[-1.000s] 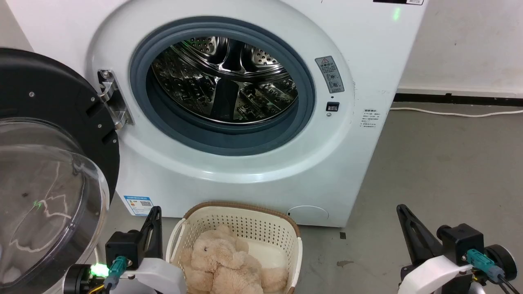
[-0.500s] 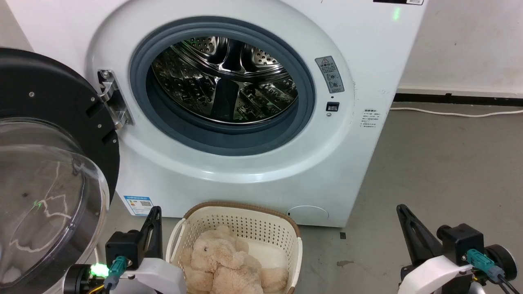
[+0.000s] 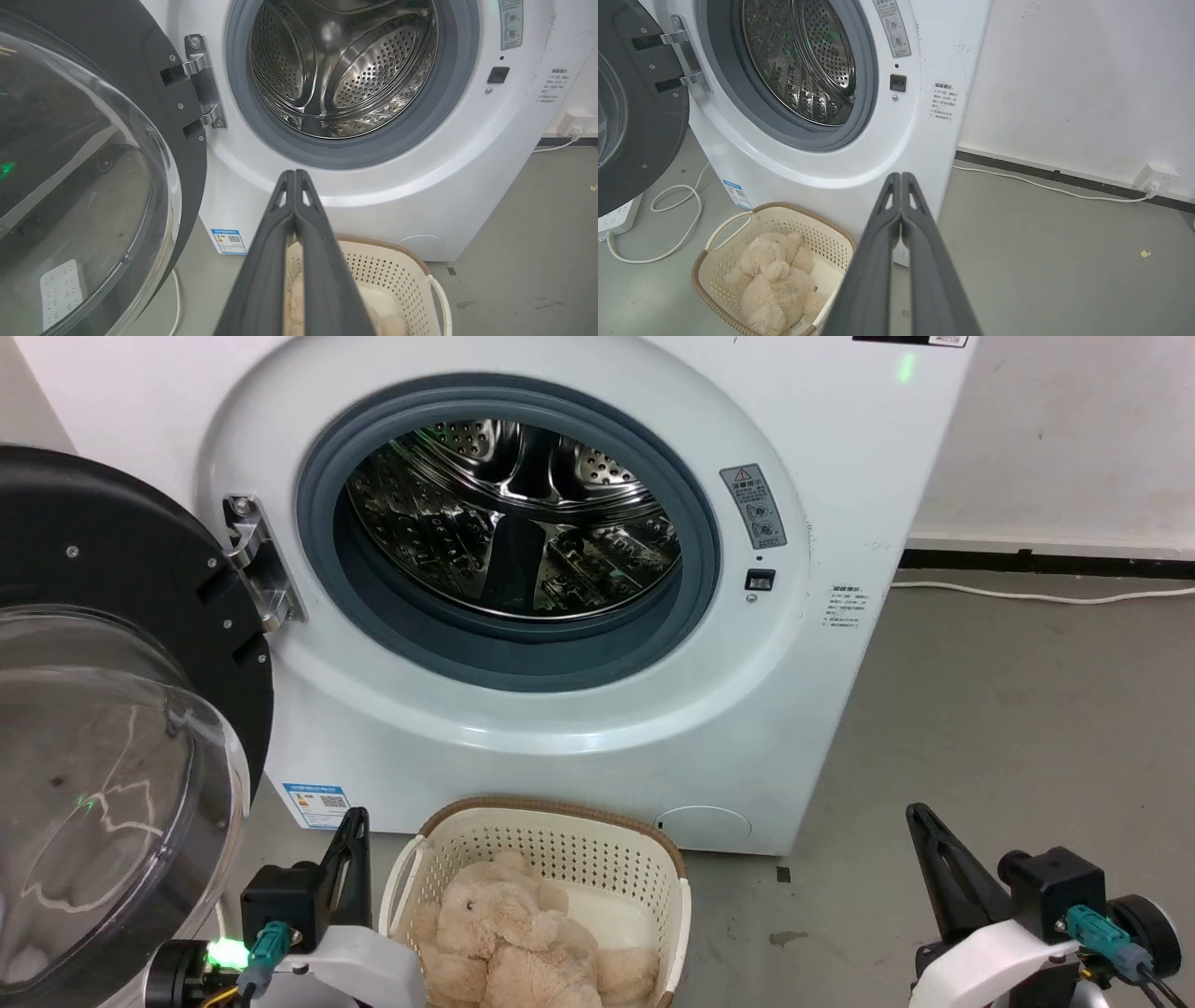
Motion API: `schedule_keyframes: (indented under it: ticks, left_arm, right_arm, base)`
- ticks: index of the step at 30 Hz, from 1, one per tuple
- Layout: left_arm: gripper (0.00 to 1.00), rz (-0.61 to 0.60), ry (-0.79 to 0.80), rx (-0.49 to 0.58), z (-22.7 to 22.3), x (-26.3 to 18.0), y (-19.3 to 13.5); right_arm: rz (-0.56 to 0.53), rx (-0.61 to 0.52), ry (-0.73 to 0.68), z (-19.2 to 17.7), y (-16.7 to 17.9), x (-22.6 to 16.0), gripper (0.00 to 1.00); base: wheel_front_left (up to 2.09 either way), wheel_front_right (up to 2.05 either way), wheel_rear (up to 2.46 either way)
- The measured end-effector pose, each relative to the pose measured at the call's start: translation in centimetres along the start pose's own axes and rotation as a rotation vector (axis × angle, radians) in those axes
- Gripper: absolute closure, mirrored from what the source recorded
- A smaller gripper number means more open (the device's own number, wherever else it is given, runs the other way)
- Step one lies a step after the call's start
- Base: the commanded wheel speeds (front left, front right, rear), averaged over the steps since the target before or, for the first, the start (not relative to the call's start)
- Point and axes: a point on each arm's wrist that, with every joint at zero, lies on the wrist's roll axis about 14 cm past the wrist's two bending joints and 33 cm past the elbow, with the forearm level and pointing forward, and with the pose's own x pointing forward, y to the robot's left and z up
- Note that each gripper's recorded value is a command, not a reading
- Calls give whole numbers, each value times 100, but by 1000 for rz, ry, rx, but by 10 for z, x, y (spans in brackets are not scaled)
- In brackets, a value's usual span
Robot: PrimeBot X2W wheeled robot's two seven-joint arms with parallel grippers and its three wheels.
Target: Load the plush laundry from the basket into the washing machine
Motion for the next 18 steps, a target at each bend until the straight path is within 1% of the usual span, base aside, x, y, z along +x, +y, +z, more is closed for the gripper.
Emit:
schedule_keyframes:
  ticks: [8, 9, 18]
  left_arm:
    - [100, 0, 1, 0, 0, 0, 0]
    - [0, -1, 1, 0, 0, 0, 0]
    - [0, -12, -6, -17, 0, -1, -5]
  right_arm:
    - [1, 1, 1, 0, 0, 0, 100]
    - [1, 1, 1, 0, 0, 0, 0]
    - [8, 14, -5, 0, 3, 0, 0]
  base:
    - [0, 0, 0]
    - [0, 0, 0]
    - [0, 0, 0]
